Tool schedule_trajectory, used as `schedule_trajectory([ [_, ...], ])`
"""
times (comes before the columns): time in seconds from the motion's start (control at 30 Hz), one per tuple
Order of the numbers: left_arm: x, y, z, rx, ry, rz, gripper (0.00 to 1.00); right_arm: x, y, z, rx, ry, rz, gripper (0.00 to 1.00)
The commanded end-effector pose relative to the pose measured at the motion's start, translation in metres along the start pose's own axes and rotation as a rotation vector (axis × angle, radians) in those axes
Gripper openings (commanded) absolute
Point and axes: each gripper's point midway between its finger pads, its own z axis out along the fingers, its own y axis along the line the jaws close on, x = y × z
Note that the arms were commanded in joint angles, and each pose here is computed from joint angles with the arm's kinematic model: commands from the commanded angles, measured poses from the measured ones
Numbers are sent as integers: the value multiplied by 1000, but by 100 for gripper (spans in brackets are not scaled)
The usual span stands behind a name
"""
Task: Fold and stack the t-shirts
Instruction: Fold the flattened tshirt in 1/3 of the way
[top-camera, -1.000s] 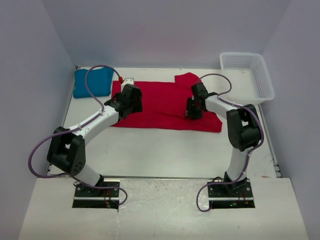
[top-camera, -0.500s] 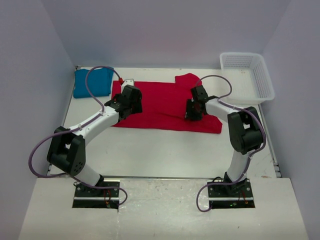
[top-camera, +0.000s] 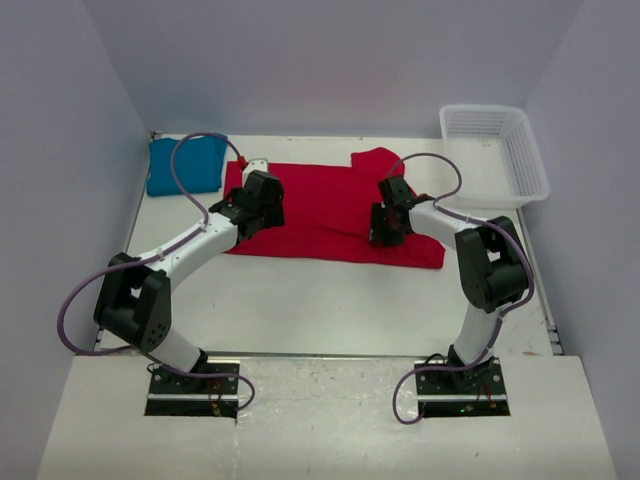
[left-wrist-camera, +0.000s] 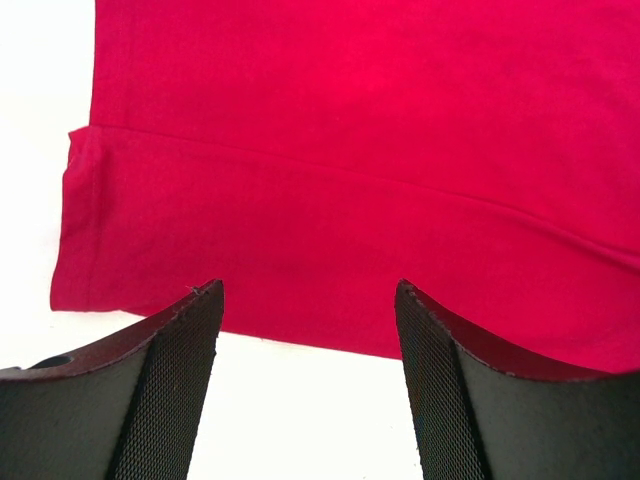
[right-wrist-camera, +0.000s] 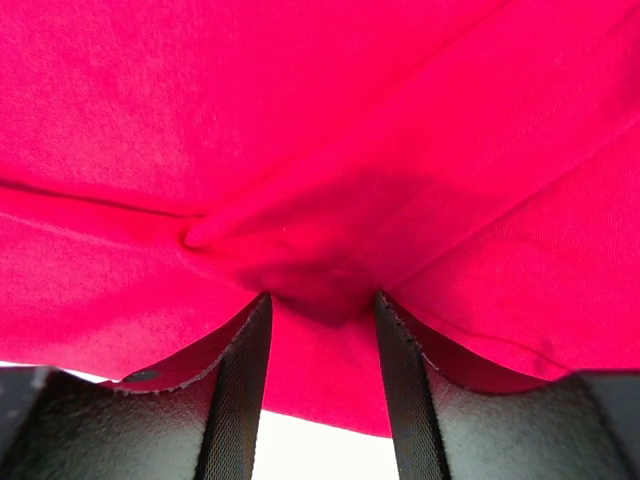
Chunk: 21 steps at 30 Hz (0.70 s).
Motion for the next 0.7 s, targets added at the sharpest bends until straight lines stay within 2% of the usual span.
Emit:
schedule_trajectory([
  [0.0, -4, 1, 0, -2, -27, 11, 71, 1, -2, -10, 25, -20, -7, 45],
  [0.03, -5, 2, 0, -3, -30, 11, 71, 0, -3, -10, 32, -24, -4, 42],
  [0.07, -5, 2, 0, -5, -30, 12, 71, 1, -4, -10, 35, -20, -3, 32],
  [0.13, -5, 2, 0, -7, -31, 15, 71, -1, -3, -10, 37, -24, -3, 23],
  [0.33, -4, 3, 0, -9, -30, 20, 71, -9, -3, -11, 53, -36, -7, 19],
  [0.6, 0, 0, 4, 0, -16, 24, 71, -26, -1, -23, 66, -76, -23, 20],
  [0.63, 0, 0, 4, 4, -14, 24, 71, -27, -1, -23, 65, -75, -28, 19],
  [0.67, 0, -1, 4, 4, -14, 24, 71, -30, 1, -24, 63, -78, -28, 13],
])
